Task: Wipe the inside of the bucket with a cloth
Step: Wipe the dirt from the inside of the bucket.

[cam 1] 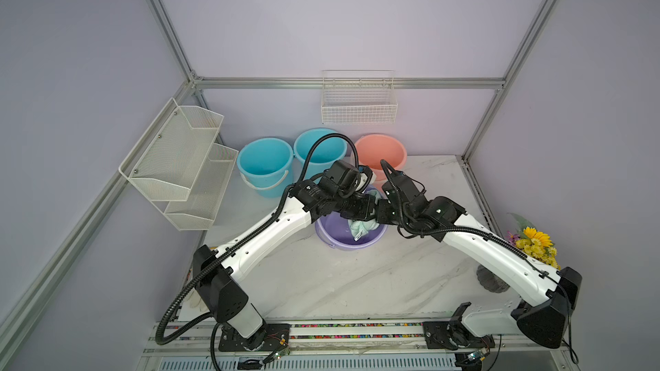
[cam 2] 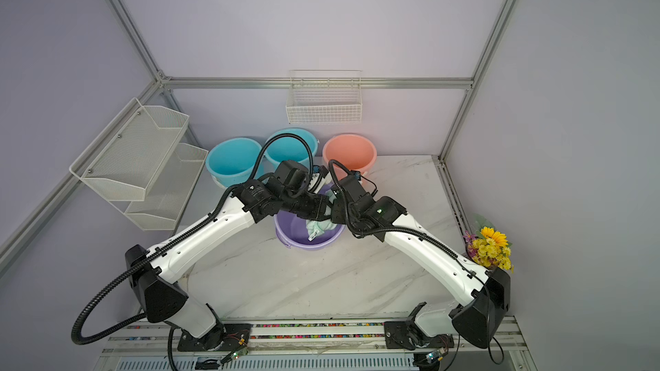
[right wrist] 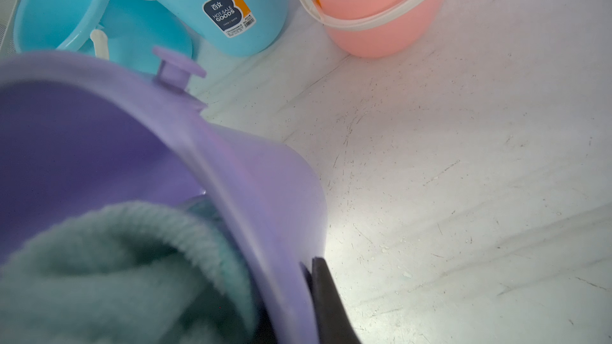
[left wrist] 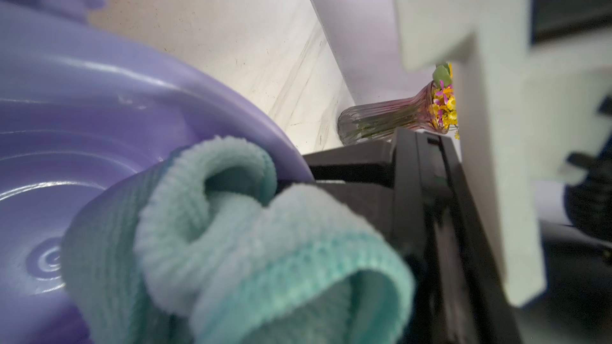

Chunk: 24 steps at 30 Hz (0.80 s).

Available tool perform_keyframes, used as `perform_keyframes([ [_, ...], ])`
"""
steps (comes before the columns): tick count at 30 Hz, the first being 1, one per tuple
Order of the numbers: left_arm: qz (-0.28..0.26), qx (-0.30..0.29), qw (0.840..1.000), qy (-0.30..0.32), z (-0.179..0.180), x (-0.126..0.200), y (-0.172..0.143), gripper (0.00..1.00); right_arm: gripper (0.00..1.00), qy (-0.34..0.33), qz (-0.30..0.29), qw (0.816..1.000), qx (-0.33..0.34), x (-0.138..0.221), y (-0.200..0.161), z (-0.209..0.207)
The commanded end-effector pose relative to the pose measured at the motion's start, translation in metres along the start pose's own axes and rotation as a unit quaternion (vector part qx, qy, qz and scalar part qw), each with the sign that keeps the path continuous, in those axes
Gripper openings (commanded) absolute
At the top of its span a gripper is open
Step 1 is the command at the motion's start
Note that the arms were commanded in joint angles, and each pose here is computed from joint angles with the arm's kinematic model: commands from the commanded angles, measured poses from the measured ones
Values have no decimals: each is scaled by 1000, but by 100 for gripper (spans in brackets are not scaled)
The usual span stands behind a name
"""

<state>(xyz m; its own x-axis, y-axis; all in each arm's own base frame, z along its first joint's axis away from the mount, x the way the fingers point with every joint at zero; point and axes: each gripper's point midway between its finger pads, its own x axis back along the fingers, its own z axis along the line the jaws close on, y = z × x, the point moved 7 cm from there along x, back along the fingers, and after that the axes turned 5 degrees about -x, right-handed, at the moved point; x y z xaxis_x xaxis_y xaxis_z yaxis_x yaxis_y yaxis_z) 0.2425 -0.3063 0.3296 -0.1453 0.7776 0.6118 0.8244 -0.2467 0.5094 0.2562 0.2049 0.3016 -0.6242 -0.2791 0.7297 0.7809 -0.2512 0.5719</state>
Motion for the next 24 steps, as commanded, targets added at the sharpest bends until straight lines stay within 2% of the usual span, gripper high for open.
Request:
perform_keyframes([
  [1, 66, -22, 994, -85, -38, 6, -37, 0, 0, 69, -74, 994, -34, 18, 30, 23],
  [4, 86, -22, 995, -38, -25, 11, -54, 0, 0, 67, -74, 995, -31, 20, 31, 23],
  [7, 97, -35, 994, 39, -10, 22, -63, 0, 0, 67, -76, 994, -31, 21, 32, 23],
  [11, 114, -56, 984, 125, 2, 40, -68, 0, 0, 62, -76, 995, -28, 23, 33, 22],
  [14, 121, -73, 976, 166, 6, 55, -68, 0, 0, 54, -76, 995, -24, 22, 33, 20],
  [21, 111, -98, 951, 270, 14, 91, -62, 0, 0, 20, -79, 997, -14, 20, 39, 7],
  [24, 65, -101, 943, 309, 12, 108, -49, 0, 0, 1, -78, 997, -12, 17, 42, -4],
])
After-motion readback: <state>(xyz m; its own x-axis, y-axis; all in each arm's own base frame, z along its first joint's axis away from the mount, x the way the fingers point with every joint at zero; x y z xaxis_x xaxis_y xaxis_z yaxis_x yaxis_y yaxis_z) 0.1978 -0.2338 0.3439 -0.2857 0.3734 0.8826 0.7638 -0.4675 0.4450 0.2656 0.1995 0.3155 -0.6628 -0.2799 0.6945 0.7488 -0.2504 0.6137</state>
